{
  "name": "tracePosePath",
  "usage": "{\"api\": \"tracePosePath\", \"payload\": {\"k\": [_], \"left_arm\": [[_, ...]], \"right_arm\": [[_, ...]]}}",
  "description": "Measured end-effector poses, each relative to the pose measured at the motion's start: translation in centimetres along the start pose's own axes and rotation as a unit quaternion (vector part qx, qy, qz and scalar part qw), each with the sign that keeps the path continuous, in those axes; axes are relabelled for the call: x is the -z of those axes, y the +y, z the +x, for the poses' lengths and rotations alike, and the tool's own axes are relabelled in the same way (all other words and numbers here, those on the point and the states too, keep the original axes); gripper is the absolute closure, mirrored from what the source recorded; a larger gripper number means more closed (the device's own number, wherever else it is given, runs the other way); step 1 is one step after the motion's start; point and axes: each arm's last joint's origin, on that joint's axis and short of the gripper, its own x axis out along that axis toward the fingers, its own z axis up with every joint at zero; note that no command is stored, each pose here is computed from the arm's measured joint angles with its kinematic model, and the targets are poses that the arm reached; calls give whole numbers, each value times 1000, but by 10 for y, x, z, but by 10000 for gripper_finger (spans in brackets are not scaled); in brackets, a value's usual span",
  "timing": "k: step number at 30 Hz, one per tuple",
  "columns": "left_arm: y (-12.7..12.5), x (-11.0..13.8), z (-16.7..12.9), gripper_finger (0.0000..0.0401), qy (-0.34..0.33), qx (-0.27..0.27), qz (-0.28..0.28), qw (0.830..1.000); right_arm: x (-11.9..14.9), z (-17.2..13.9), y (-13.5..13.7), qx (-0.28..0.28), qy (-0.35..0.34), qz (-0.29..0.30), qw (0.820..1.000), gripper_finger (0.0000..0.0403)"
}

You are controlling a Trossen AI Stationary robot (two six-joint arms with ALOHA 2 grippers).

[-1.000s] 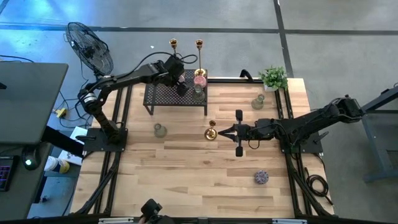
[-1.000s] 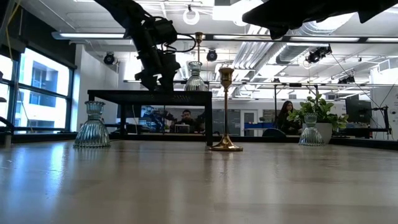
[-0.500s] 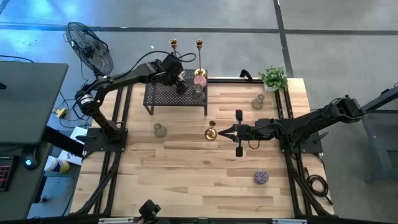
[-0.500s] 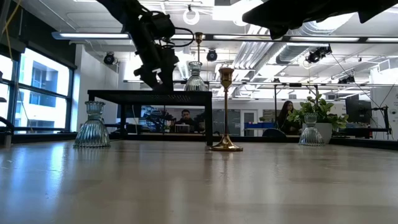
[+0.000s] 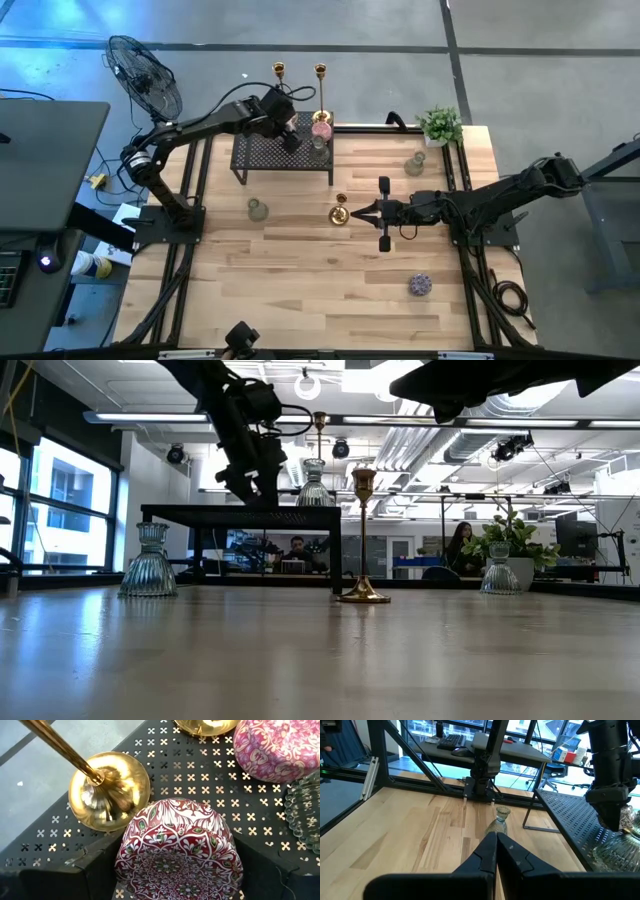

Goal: Pick & Place candle stick holders
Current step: Put the left red patterned scented candle on the shelf

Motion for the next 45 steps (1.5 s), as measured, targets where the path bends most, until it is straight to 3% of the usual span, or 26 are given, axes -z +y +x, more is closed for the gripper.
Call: {"api": "tracePosePath", "payload": {"k": [45], "left_arm": [[-1, 3, 0, 80, 16, 19, 19, 1000]], "right_arm": [[0, 0, 0, 0, 0, 0, 1000, 401]]}}
